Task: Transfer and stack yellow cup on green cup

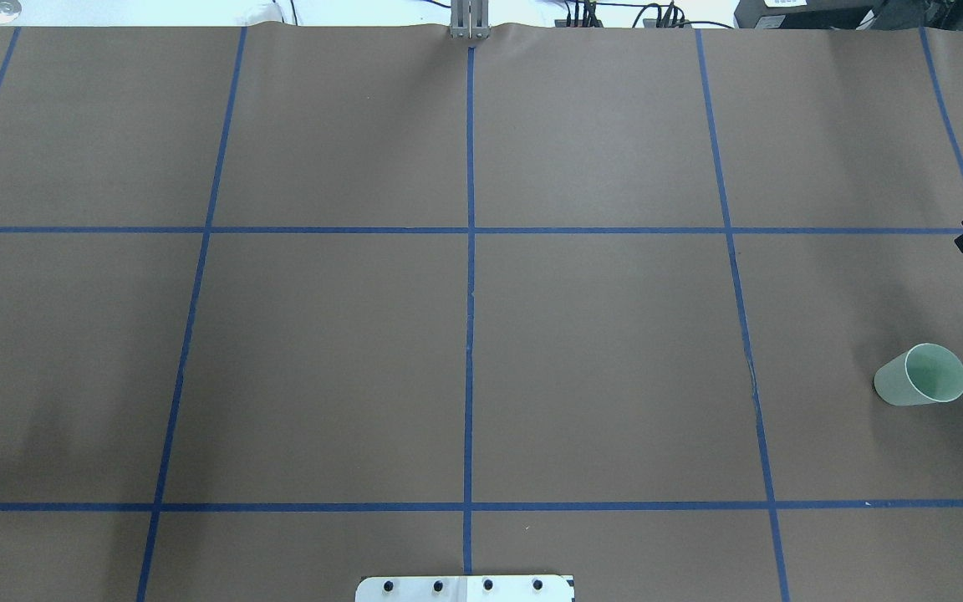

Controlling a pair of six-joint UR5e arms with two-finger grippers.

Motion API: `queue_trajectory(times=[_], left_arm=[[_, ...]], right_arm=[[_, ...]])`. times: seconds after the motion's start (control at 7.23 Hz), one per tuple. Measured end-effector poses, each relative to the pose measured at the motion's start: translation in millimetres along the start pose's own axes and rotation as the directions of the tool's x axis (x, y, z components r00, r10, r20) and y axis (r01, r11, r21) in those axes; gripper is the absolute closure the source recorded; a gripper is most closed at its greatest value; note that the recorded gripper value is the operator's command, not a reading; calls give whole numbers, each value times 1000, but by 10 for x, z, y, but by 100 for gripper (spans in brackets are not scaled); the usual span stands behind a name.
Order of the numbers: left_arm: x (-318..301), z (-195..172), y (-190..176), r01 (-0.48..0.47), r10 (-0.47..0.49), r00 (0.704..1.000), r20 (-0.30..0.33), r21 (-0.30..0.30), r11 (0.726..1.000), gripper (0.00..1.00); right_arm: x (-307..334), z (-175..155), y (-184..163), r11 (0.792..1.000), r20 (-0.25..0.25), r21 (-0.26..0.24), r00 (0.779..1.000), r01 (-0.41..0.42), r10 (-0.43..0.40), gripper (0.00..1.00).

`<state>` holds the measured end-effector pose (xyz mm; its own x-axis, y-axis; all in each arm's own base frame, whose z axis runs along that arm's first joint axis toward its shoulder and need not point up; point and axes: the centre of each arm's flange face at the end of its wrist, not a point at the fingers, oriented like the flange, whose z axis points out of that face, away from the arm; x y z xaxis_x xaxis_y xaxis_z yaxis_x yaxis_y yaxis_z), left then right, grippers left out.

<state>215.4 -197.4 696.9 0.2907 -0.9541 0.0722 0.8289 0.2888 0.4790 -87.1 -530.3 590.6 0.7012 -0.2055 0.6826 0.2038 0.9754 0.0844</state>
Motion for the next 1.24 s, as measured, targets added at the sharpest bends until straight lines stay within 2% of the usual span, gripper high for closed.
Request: queue_trajectory(times=[0.14,0.41,0.69,0.83,0.97,1.24], left_arm=[[399,-231,-66,-26,27,994,-107,5,1000,39],[1273,-888,-324,-71,72,959,-273,11,997,39],[1972,-1856,-444,-131,122,893,-434,10,991,42],[2214,-2321,-471,-153,134,841,-525,7,988,46],[2427,-2787,-496,-176,142,771,-621,6,984,47],[2725,-3537,-507,-225,138,590,-795,2,974,47]], right_arm=[[-2,-2,0,1000,0,0,1000,0,0,0],[-3,-4,-2,1000,-1,1,1000,-1,1,0],[-25,-25,-19,1000,0,9,1000,5,-5,0],[-57,-44,-36,1000,7,22,1000,19,-19,0],[-91,-60,-54,999,18,36,999,34,-35,0],[-245,-105,-97,996,47,58,996,71,-74,0]])
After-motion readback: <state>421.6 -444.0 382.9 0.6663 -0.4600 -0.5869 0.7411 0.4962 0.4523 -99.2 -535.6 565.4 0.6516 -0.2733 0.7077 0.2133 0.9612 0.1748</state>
